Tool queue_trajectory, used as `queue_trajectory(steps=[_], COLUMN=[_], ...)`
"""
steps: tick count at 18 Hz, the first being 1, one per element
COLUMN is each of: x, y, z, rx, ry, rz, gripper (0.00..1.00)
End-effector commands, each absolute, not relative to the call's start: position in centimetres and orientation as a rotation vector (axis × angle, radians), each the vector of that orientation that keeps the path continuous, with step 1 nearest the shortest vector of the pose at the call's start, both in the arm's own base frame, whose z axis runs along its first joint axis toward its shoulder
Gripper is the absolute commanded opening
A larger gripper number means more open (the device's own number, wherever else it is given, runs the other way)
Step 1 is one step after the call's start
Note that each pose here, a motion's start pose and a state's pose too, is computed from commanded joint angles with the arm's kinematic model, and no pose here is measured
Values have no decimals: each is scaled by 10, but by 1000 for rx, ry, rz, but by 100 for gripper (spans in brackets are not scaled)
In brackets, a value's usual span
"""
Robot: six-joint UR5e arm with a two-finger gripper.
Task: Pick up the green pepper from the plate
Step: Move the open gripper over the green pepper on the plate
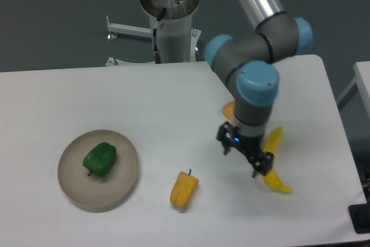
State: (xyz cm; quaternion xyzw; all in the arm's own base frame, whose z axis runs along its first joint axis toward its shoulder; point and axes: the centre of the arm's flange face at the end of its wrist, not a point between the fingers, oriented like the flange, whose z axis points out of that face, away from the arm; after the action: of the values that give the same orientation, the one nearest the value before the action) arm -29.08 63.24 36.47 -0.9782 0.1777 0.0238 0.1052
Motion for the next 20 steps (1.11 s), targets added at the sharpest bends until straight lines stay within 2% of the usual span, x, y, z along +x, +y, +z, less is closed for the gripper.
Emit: queue_trajectory(steps=[8,11,20], x=[-181,-157,-91], y=[651,659,664], z=[348,347,324], rx=[-2941,-2917,-2908], ry=[249,86,89], rz=[-55,-158,-203], gripper=[100,100,100])
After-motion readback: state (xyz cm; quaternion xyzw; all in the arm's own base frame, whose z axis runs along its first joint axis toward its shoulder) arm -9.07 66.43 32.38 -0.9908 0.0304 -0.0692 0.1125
